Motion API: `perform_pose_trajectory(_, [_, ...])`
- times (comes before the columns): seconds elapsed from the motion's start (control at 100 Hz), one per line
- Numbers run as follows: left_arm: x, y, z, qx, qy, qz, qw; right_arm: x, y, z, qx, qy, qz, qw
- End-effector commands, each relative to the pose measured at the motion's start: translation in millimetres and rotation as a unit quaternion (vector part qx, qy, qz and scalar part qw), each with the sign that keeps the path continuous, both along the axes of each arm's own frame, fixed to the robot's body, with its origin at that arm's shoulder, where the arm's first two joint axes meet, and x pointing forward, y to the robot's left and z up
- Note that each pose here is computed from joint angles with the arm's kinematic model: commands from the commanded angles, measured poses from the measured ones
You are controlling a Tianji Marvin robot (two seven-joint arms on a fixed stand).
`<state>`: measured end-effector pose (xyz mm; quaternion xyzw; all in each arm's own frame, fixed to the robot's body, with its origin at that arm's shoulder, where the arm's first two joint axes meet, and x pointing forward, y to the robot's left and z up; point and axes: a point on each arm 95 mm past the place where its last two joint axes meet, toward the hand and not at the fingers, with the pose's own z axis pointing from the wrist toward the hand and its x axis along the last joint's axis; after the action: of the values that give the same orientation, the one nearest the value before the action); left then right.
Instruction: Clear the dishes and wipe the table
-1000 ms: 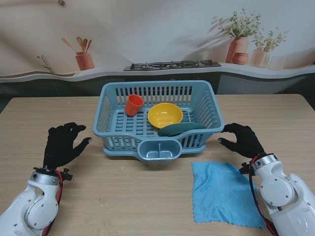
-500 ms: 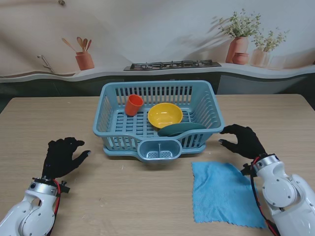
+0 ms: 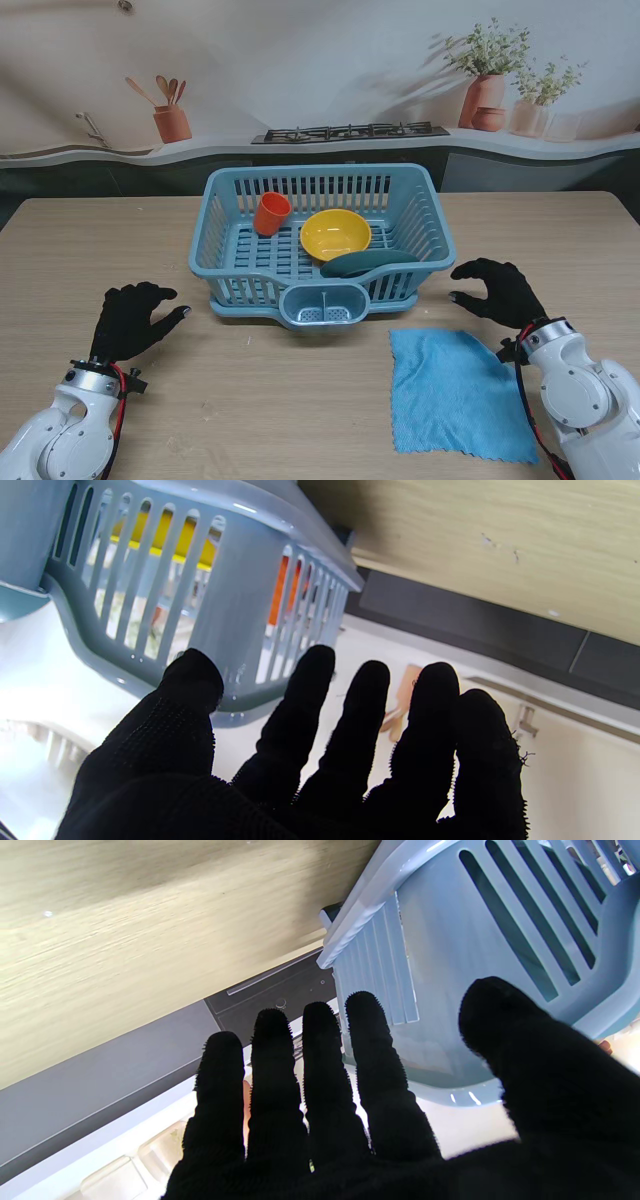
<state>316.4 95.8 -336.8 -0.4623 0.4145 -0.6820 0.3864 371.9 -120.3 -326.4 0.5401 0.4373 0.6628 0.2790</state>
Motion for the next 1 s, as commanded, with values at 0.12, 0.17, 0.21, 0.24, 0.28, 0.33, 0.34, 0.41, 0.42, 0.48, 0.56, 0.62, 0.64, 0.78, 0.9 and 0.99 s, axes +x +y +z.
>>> perform_pose_trajectory(0.12, [1.6,-6,2.6,-0.014,0.021,-0.012,0.9996,-6.1,-5,-0.4,-0.018,0.012,0.012,0.9997])
perform_pose_trajectory(0.17, [0.8,-6,2.9,-0.014,0.028,-0.015,0.9994,-7.0,-6,0.2,-0.022,0.013,0.015,0.9996])
perform_pose_trajectory(0.21, [0.5,-6,3.1,-0.016,0.031,-0.016,0.9993,-8.0,-7,0.5,-0.024,0.015,0.016,0.9995])
perform_pose_trajectory(0.24, [0.4,-6,3.4,-0.018,0.033,-0.017,0.9992,-8.7,-7,0.5,-0.026,0.016,0.018,0.9994])
perform_pose_trajectory(0.28, [0.3,-6,3.6,-0.021,0.035,-0.018,0.999,-9.7,-8,0.5,-0.029,0.018,0.019,0.9992])
perform_pose_trajectory(0.33, [0.2,-7,3.9,-0.025,0.036,-0.02,0.9988,-10.8,-9,0.3,-0.033,0.022,0.022,0.999])
perform_pose_trajectory(0.34, [0.2,-7,3.9,-0.025,0.037,-0.02,0.9988,-11.0,-9,0.2,-0.034,0.022,0.022,0.9989])
perform_pose_trajectory(0.41, [-0.7,-7,4.2,-0.026,0.046,-0.022,0.9984,-12.9,-10,0.0,-0.041,0.027,0.027,0.9984])
perform_pose_trajectory(0.42, [-0.9,-7,4.2,-0.026,0.048,-0.023,0.9983,-13.2,-10,0.0,-0.042,0.028,0.028,0.9983])
perform_pose_trajectory(0.48, [-1.4,-7,4.3,-0.027,0.056,-0.025,0.9978,-14.7,-11,0.0,-0.053,0.031,0.035,0.9975])
perform_pose_trajectory(0.56, [-1.4,-8,4.6,-0.036,0.063,-0.028,0.997,-16.9,-12,-0.2,-0.067,0.036,0.044,0.9962])
perform_pose_trajectory(0.62, [-1.0,-8,5.1,-0.051,0.068,-0.029,0.9959,-19.0,-12,-1.0,-0.073,0.042,0.049,0.9953])
perform_pose_trajectory(0.64, [-1.0,-8,5.4,-0.056,0.07,-0.029,0.9955,-19.6,-11,-1.4,-0.074,0.044,0.05,0.995])
perform_pose_trajectory(0.78, [0.1,-9,7.6,-0.072,0.077,-0.034,0.9938,-24.0,-8,-4.5,-0.079,0.06,0.057,0.9935])
perform_pose_trajectory(0.9, [-1.6,-9,8.3,-0.075,0.088,-0.037,0.9926,-28.0,-5,-6.8,-0.083,0.072,0.064,0.9919])
perform_pose_trajectory(0.99, [-2.8,-8,8.8,-0.083,0.086,-0.036,0.9921,-30.3,-4,-8.5,-0.097,0.079,0.075,0.9893])
